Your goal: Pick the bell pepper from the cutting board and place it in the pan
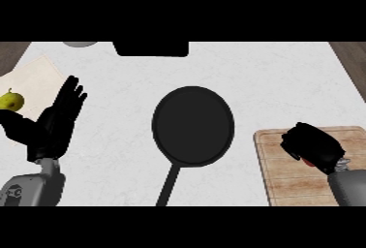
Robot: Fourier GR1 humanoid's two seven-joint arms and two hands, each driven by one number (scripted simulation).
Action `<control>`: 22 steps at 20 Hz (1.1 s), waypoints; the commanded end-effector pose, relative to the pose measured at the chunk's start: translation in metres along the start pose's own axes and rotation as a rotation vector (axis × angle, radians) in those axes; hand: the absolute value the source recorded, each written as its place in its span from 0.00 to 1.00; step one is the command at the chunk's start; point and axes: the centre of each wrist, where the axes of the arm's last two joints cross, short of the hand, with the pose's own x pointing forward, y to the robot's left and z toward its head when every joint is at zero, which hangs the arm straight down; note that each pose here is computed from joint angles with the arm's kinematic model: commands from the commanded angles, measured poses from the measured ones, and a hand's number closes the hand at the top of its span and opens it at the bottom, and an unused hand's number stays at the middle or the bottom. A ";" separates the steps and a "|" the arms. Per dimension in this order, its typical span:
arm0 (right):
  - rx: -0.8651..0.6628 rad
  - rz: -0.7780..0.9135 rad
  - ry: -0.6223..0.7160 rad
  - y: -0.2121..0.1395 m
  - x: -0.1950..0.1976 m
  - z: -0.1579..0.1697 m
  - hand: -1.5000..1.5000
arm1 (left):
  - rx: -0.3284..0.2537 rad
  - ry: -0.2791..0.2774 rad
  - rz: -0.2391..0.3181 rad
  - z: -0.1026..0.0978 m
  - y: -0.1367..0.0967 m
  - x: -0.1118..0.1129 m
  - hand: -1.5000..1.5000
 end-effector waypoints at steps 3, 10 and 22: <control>-0.060 -0.366 0.263 0.006 0.054 -0.047 1.00 | 0.018 0.000 -0.002 0.001 0.004 0.000 0.50; -0.338 -0.235 0.611 -0.099 0.060 -0.071 1.00 | -0.011 0.031 -0.008 0.001 -0.001 -0.005 0.50; -0.619 -0.218 1.102 -0.234 0.101 -0.087 1.00 | -0.130 -0.004 0.002 -0.008 -0.032 0.006 0.50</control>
